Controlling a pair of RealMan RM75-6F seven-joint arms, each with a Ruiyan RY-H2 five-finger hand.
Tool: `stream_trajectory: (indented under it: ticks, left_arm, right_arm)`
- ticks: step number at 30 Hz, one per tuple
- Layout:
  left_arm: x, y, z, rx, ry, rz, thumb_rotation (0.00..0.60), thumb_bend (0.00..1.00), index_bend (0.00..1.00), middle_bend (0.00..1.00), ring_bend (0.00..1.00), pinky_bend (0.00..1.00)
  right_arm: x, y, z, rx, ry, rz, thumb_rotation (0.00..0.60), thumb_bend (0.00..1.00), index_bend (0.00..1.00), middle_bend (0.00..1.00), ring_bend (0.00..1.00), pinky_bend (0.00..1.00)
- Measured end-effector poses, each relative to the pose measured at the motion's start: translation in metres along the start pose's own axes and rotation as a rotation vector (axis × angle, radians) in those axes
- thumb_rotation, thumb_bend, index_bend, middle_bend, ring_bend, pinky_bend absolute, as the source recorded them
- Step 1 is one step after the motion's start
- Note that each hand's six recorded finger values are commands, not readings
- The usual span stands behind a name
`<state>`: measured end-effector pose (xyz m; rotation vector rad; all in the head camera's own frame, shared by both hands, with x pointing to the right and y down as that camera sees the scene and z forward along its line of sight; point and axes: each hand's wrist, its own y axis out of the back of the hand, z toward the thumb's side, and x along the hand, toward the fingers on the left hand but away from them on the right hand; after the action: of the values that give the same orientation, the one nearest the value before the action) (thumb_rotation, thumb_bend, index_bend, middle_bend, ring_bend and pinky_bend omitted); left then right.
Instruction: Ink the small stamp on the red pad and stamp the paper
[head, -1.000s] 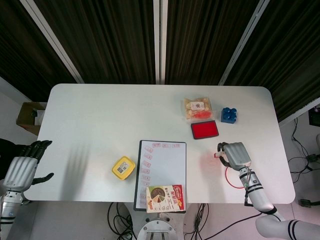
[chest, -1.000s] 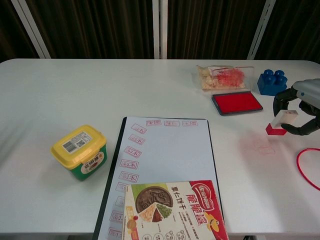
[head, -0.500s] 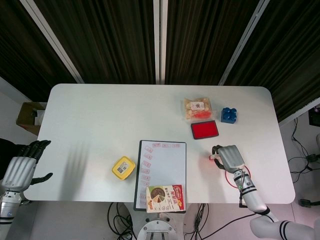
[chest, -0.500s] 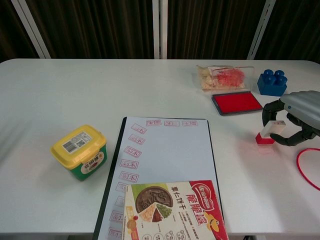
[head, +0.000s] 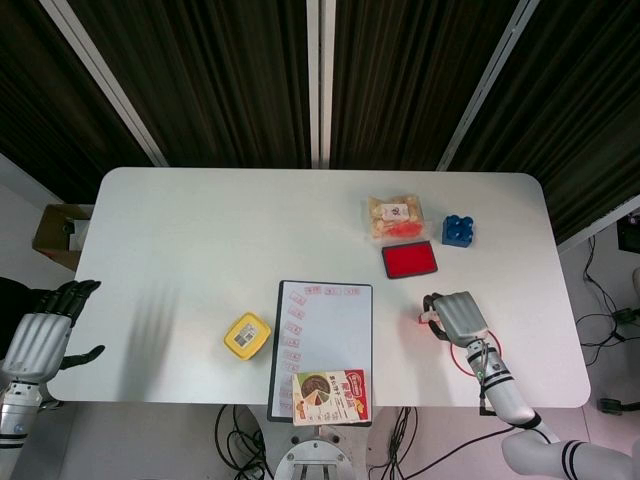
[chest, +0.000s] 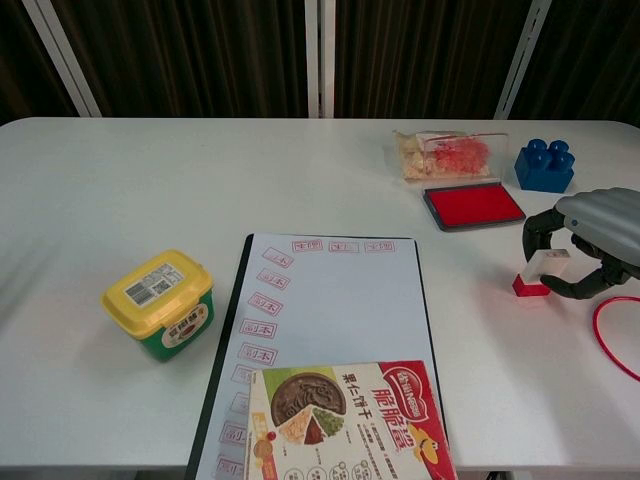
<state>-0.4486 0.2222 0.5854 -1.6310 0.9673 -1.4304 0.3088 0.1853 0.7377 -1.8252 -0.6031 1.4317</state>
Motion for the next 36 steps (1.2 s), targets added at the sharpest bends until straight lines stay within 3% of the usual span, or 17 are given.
stream_trajectory:
  ticks: [11,18,25,29,33,34,36]
  left_arm:
    - [-0.001,0.000,-0.002,0.000,0.004,-0.001,0.600,0.00,0.13,0.14,0.12,0.20]
    - [-0.001,0.000,-0.002,0.000,0.005,0.000,0.600,0.00,0.13,0.14,0.12,0.20]
    - [-0.002,0.001,-0.003,0.001,0.008,0.000,0.600,0.00,0.13,0.14,0.12,0.20]
    - [-0.003,0.003,-0.004,0.003,0.011,0.004,0.600,0.00,0.13,0.14,0.12,0.20]
    - [-0.004,0.005,-0.004,0.004,0.011,0.010,0.600,0.00,0.13,0.14,0.12,0.20]
    - [-0.004,0.005,-0.003,0.004,0.011,0.011,0.600,0.00,0.13,0.14,0.12,0.20]
    - [-0.004,0.006,-0.002,0.002,0.009,0.014,0.600,0.00,0.13,0.14,0.12,0.20]
  right_arm:
    - [0.001,0.001,0.001,-0.001,0.006,0.004,0.600,0.30,0.38,0.40,0.90,1.00]
    - [0.002,0.001,0.001,-0.002,0.008,0.006,0.600,0.29,0.34,0.37,0.90,1.00]
    - [0.009,0.009,-0.003,-0.002,0.008,0.003,0.600,0.24,0.08,0.28,0.90,1.00]
    - [0.025,0.019,-0.018,0.034,-0.007,0.001,0.600,0.19,0.00,0.22,0.90,1.00]
    - [0.056,0.037,-0.046,0.084,-0.057,0.008,0.600,0.14,0.00,0.15,0.88,1.00]
    - [0.064,0.043,-0.053,0.091,-0.074,0.001,0.600,0.13,0.00,0.14,0.86,1.00]
    - [0.083,0.059,-0.069,0.102,-0.114,-0.038,0.600,0.12,0.00,0.11,0.73,0.92]
